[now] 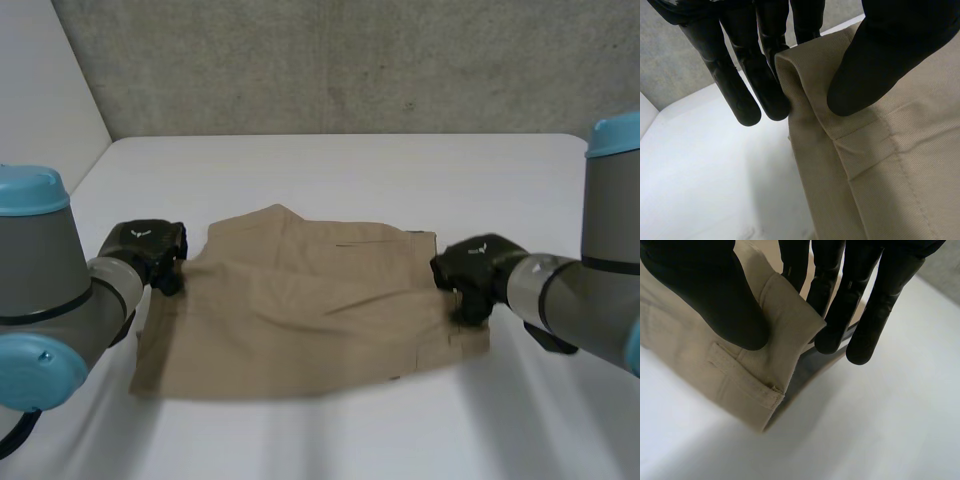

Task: Fold the shorts.

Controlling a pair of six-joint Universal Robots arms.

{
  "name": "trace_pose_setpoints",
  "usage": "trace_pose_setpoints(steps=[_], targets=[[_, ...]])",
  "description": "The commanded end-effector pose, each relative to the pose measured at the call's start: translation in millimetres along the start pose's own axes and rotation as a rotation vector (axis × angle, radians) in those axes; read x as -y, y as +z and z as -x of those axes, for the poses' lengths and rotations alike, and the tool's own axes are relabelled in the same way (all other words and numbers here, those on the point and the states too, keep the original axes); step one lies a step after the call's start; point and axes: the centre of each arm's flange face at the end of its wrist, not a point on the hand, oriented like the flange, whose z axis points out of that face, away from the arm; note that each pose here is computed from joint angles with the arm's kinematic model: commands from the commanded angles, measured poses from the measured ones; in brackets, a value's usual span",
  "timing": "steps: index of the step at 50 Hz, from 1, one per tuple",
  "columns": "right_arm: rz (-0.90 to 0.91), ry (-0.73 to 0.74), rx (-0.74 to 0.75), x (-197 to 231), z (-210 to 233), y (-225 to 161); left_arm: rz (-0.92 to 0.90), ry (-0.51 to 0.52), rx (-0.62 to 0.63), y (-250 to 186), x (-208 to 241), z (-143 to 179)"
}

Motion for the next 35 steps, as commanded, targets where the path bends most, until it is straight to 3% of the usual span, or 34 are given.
trace_pose_setpoints(steps=[1,8,12,17,21,28,35], targets=[[-0.127,-0.086,-0.055,31,-5,15,-0.097,-0.007,0.020,14,25,5],[-0.485,-0.144,-0.303,104,-39,12,-0.428,-0.034,0.090,24,108,20],[-0.760,-0.165,-0.466,154,-57,-3,-0.710,-0.070,0.175,12,174,36],[-1.116,-0.179,-0.654,212,-74,-54,-1.076,-0.156,0.281,-41,251,51],[-1.208,-0.182,-0.691,224,-76,-76,-1.200,-0.188,0.267,-88,275,51],[-1.093,-0.185,-0.627,201,-67,-58,-1.076,-0.191,0.230,-74,237,43],[-0.817,-0.195,-0.452,139,-43,-1,-0.777,-0.143,0.182,-33,145,23]])
